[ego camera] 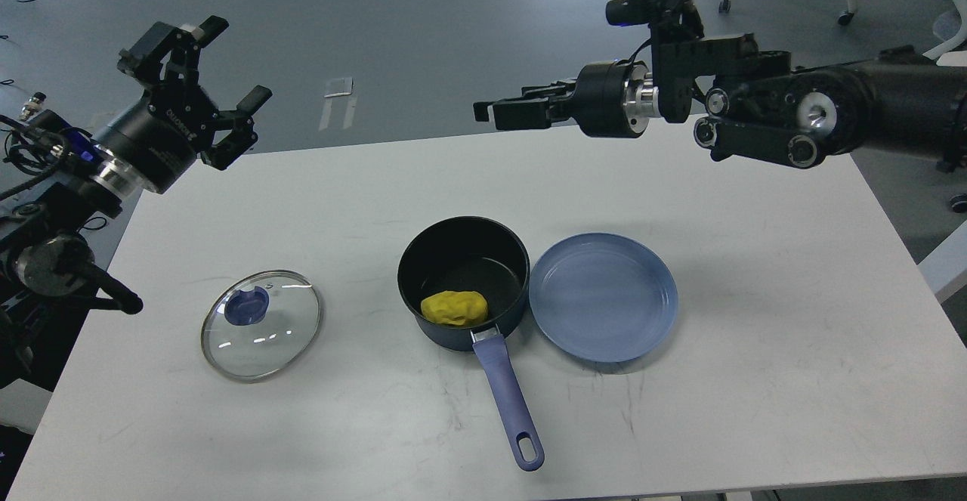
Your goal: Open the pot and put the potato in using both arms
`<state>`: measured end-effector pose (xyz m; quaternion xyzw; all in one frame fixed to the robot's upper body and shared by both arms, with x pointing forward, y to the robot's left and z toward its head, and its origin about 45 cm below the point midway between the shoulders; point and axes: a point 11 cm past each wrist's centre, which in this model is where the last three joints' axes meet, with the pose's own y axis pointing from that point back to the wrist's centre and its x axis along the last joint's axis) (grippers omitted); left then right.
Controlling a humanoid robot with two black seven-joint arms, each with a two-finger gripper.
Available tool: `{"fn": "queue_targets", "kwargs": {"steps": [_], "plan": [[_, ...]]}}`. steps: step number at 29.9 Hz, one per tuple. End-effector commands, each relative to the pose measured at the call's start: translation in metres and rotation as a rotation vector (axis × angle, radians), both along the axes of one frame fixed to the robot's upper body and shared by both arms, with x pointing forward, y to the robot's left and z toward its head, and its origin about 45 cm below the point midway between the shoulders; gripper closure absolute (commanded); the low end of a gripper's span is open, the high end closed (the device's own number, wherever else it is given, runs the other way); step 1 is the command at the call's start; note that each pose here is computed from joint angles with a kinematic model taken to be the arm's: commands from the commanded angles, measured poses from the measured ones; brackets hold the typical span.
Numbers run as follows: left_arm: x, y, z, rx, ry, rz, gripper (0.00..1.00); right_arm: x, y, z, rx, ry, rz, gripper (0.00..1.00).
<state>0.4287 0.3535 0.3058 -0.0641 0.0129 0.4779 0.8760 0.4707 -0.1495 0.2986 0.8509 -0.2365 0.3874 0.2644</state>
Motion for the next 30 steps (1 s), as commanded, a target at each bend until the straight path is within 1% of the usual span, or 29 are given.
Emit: {"fn": "queue_targets", "kwargs": {"steps": [1, 2, 3, 7, 9, 11, 13, 15, 18, 21, 30], "plan": [[-0.005, 0.002, -0.015, -0.025, 0.036, 0.013, 0.02, 0.009, -0.064, -0.007, 0.304, 0.108, -0.263, 0.02], [-0.007, 0.003, -0.02, -0.039, 0.047, 0.02, 0.02, 0.009, -0.083, -0.014, 0.408, 0.148, -0.348, 0.01], [-0.007, 0.003, -0.02, -0.039, 0.047, 0.02, 0.02, 0.009, -0.083, -0.015, 0.409, 0.148, -0.348, 0.01], [-0.015, 0.003, -0.04, -0.079, 0.085, 0.035, 0.02, -0.009, -0.13, -0.059, 0.708, 0.311, -0.57, 0.0], [-0.019, 0.003, -0.049, -0.097, 0.099, 0.042, 0.02, -0.019, -0.146, -0.078, 0.81, 0.373, -0.651, 0.0], [-0.021, 0.002, -0.054, -0.11, 0.108, 0.045, 0.02, -0.026, -0.153, -0.09, 0.873, 0.42, -0.69, 0.0], [-0.025, -0.002, -0.066, -0.134, 0.129, 0.048, 0.02, -0.039, -0.16, -0.11, 0.964, 0.511, -0.719, 0.0], [-0.029, -0.003, -0.074, -0.147, 0.143, 0.053, 0.02, -0.047, -0.161, -0.118, 1.015, 0.568, -0.721, 0.0], [-0.031, -0.006, -0.079, -0.156, 0.153, 0.051, 0.02, -0.056, -0.171, -0.123, 1.052, 0.612, -0.722, 0.0], [-0.034, -0.008, -0.085, -0.165, 0.166, 0.051, 0.02, -0.062, -0.172, -0.131, 1.045, 0.628, -0.728, 0.0], [-0.035, -0.014, -0.091, -0.18, 0.175, 0.045, 0.02, -0.063, -0.174, -0.131, 1.045, 0.625, -0.733, 0.0]]}}
